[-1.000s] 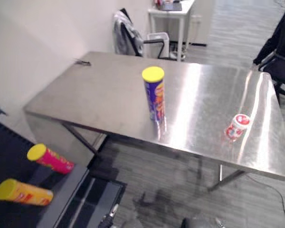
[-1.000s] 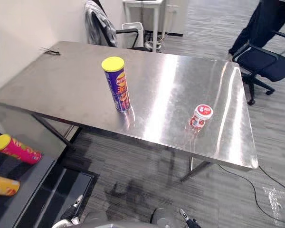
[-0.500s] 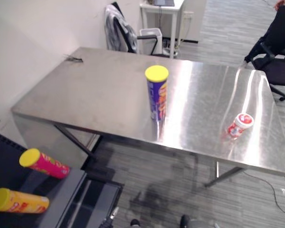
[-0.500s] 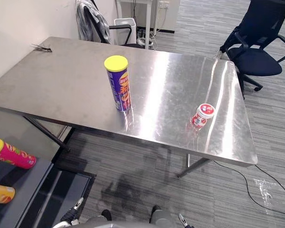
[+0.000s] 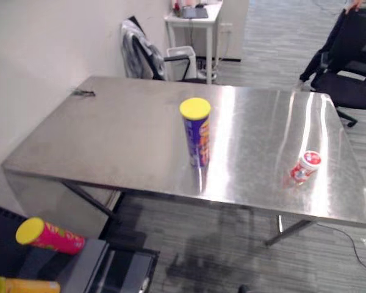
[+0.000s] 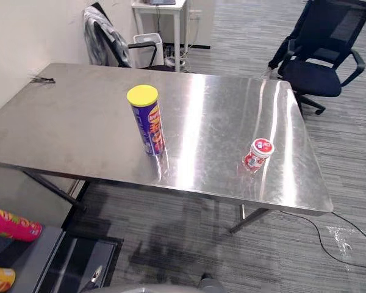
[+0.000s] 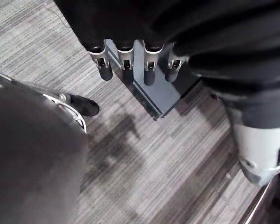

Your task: Put the gum and the chips on the shelf.

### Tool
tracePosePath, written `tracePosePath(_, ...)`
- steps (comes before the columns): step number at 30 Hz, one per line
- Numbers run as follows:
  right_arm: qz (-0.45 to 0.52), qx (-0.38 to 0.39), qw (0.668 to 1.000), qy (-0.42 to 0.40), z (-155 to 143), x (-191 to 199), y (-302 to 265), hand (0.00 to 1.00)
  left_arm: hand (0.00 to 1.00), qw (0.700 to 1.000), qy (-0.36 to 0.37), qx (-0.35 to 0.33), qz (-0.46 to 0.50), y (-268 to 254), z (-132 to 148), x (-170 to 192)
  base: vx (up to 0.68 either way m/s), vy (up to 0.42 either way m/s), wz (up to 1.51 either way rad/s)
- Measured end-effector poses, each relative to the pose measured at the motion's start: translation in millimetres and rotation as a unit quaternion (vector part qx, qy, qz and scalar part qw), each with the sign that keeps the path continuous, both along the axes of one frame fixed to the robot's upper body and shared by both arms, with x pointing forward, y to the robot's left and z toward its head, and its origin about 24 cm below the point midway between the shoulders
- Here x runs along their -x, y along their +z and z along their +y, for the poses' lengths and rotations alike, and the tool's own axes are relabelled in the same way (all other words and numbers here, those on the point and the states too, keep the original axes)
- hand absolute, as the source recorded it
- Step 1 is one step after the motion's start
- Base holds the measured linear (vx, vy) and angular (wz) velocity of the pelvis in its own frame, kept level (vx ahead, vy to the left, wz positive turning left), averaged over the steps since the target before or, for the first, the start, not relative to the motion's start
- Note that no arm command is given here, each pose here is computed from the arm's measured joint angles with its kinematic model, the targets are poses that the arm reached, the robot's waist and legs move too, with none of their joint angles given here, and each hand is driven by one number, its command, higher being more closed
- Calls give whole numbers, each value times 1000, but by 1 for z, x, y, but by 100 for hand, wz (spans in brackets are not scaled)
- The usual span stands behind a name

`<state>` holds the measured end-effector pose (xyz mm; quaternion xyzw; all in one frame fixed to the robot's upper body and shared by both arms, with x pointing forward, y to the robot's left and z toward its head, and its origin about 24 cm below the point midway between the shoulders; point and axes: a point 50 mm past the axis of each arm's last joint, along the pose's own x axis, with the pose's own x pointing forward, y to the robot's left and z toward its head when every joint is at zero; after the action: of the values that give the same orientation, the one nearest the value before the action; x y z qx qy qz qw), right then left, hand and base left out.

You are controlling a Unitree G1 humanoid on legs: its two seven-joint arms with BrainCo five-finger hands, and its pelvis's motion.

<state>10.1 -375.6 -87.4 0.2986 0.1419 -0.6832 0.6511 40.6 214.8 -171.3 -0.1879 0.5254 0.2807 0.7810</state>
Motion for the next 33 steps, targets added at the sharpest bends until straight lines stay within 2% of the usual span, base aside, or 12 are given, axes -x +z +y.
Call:
tracePosePath(2,-44,144,989,-5,-30,-25,58,0,0,1000,-9,3,-2,0,-5,-1,47,24,4)
tracePosePath(4,-90,235,968,-3,-38,-51,101,0,0,1000,-24,5,-2,-1,-9,-2,0,0,0)
tracePosePath(9,-146,371,916,44,-27,-103,173,0,0,995,-101,-8,-7,1,-10,-13,-8,-16,8)
tracePosePath(12,-137,415,897,67,-21,-112,191,0,0,992,-123,-9,-6,2,-11,-14,23,-3,12)
tracePosePath(16,-119,436,887,95,-16,-121,198,0,0,989,-146,-14,-5,2,-8,-15,26,3,2)
tracePosePath(20,-96,452,869,179,-16,-145,204,0,0,985,-173,-19,-4,3,-7,-17,-5,7,3)
tracePosePath(25,-84,423,863,263,-7,-168,188,0,0,982,-189,-23,-6,4,-5,-19,-27,1,9)
tracePosePath(33,-85,404,810,416,23,-203,177,0,0,974,-224,-15,-9,5,-5,-16,-24,-2,0)
